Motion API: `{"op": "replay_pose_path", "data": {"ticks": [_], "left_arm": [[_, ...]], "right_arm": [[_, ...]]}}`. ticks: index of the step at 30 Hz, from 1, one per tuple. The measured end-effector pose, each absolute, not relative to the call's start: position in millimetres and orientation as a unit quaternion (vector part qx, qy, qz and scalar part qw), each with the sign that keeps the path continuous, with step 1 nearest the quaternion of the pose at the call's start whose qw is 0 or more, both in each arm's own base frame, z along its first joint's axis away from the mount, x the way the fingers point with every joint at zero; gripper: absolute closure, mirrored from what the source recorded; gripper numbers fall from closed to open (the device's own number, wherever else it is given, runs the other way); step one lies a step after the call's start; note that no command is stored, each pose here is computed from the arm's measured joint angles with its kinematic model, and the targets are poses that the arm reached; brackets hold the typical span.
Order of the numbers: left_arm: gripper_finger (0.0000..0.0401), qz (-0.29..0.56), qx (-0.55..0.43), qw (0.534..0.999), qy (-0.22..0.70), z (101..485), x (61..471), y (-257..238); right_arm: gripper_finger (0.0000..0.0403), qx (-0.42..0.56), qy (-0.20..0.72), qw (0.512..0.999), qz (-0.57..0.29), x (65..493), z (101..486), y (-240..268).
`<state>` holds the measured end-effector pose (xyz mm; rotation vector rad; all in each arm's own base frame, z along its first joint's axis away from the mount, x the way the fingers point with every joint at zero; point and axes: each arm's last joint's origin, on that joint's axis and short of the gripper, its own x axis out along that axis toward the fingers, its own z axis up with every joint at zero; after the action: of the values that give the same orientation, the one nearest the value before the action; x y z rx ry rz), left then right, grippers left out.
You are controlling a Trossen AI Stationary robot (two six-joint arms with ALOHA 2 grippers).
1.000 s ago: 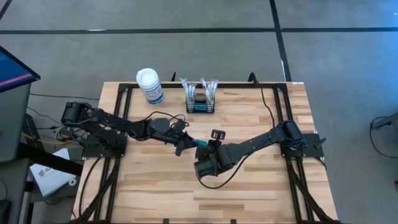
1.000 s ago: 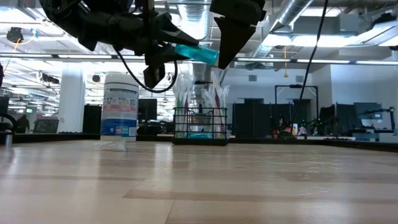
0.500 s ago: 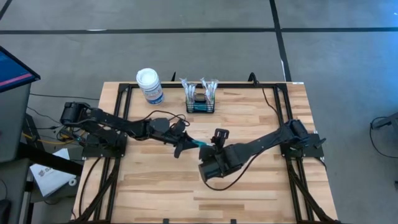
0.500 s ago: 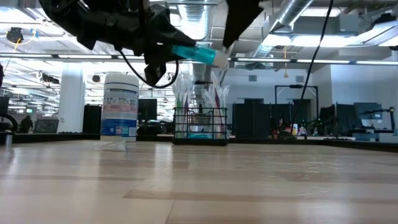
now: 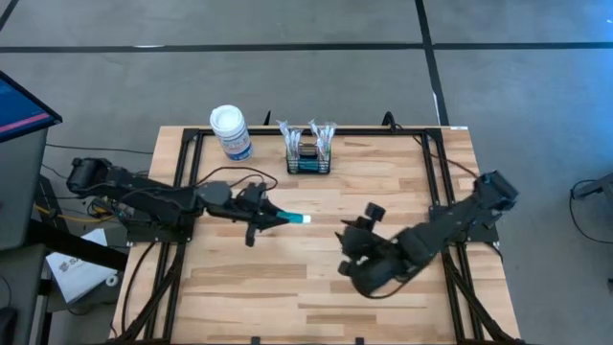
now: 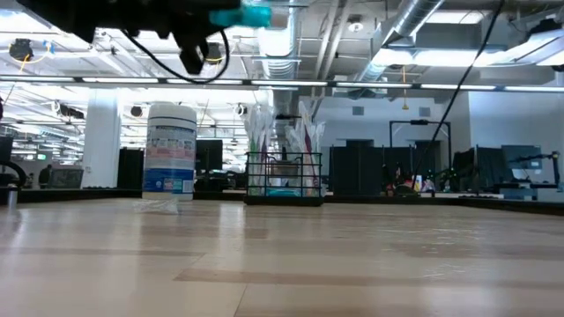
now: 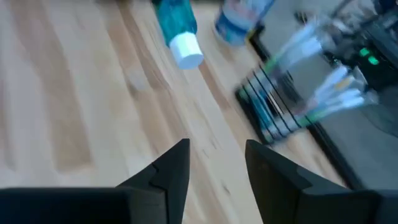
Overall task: Pick & Place toothbrushing station
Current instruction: Put the blue mouthwash into the black wire organizer
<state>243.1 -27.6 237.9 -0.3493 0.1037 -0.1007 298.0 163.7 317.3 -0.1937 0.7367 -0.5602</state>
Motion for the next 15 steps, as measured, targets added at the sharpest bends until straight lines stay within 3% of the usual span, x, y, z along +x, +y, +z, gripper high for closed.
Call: {"op": "replay_pose_path", "data": {"ticks": [7, 15], "left_arm": [[0.0335, -0.061, -0.15, 0.987, 0.008, 251, 226, -38], [0.0335, -0.079, -0.097, 0.992, -0.022, 258, 222, -51]], "right_arm": [[0.0253, -0.01, 0.205, 0.957, -0.205, 269, 303, 180], [0.0239, 0.012, 0.093, 0.985, -0.148, 273, 275, 173]]}}
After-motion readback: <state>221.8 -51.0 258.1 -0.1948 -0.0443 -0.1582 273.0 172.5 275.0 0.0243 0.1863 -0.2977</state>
